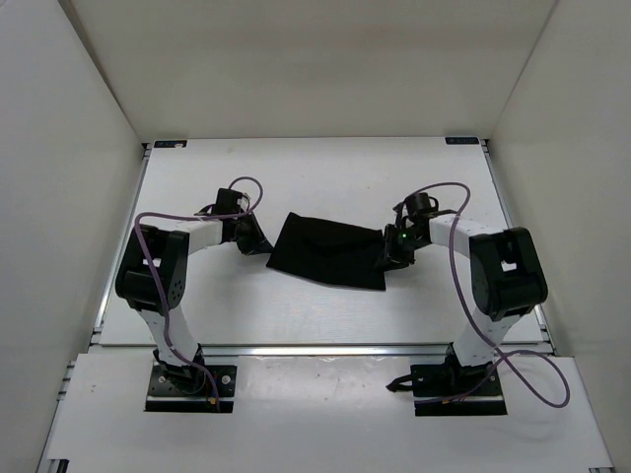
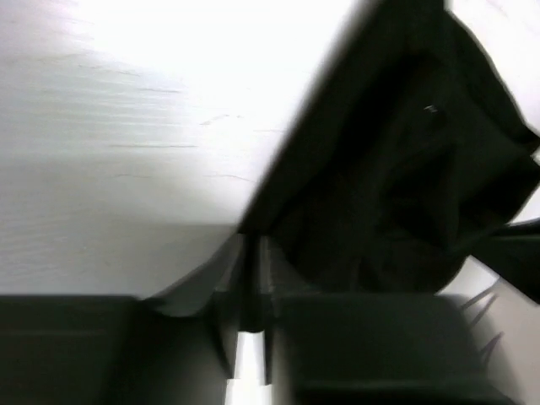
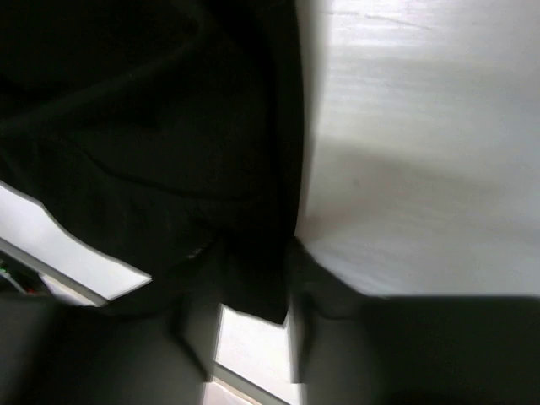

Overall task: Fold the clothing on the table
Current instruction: Fold the skirt

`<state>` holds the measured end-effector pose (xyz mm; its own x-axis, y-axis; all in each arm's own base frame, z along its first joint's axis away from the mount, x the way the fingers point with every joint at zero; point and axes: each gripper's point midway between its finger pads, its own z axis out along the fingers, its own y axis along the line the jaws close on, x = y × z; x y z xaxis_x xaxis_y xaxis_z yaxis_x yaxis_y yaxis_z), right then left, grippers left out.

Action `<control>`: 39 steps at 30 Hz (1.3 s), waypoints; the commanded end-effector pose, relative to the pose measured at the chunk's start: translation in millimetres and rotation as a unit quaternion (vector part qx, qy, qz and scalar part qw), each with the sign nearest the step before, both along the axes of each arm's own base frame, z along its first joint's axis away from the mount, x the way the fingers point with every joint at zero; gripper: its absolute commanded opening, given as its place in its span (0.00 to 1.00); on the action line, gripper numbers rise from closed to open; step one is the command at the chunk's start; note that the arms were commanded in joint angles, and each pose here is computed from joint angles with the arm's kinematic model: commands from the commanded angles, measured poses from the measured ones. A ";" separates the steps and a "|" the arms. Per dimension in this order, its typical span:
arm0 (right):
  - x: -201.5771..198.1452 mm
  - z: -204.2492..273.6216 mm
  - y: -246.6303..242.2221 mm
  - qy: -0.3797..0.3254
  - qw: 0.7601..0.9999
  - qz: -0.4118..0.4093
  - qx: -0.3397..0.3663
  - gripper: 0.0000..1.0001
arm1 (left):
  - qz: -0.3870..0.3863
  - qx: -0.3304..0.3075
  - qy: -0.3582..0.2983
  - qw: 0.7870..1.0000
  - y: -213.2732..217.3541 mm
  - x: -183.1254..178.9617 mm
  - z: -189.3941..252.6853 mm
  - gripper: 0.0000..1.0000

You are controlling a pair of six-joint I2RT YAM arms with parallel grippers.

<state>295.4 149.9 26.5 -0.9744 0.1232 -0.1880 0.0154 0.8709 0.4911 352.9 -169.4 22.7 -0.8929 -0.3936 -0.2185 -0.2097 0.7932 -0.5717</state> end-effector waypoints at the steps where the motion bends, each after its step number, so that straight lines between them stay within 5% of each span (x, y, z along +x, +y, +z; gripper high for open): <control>1: 9.2 -13.7 3.4 0.006 1.000 -0.008 -0.011 0.20 | -0.006 0.028 0.002 1.000 5.5 -1.0 -7.7 0.07; 3: 4.2 -14.5 0.2 0.012 1.000 -0.009 -0.007 0.00 | -0.010 0.020 0.005 1.000 2.9 -7.6 -8.6 0.01; 9: 5.1 11.1 -25.1 -0.005 1.000 -0.007 0.014 0.01 | -0.014 -0.010 -0.018 1.000 -23.5 -34.5 7.9 0.00; 19: 8.3 61.5 -52.8 -0.021 0.998 0.032 -0.053 0.00 | -0.009 -0.063 -0.043 0.997 -84.3 -62.3 19.9 0.00; 39: 26.1 128.2 153.9 -0.074 0.988 0.110 0.076 0.00 | 0.016 -0.060 -0.021 0.998 -77.8 -62.9 -3.4 0.00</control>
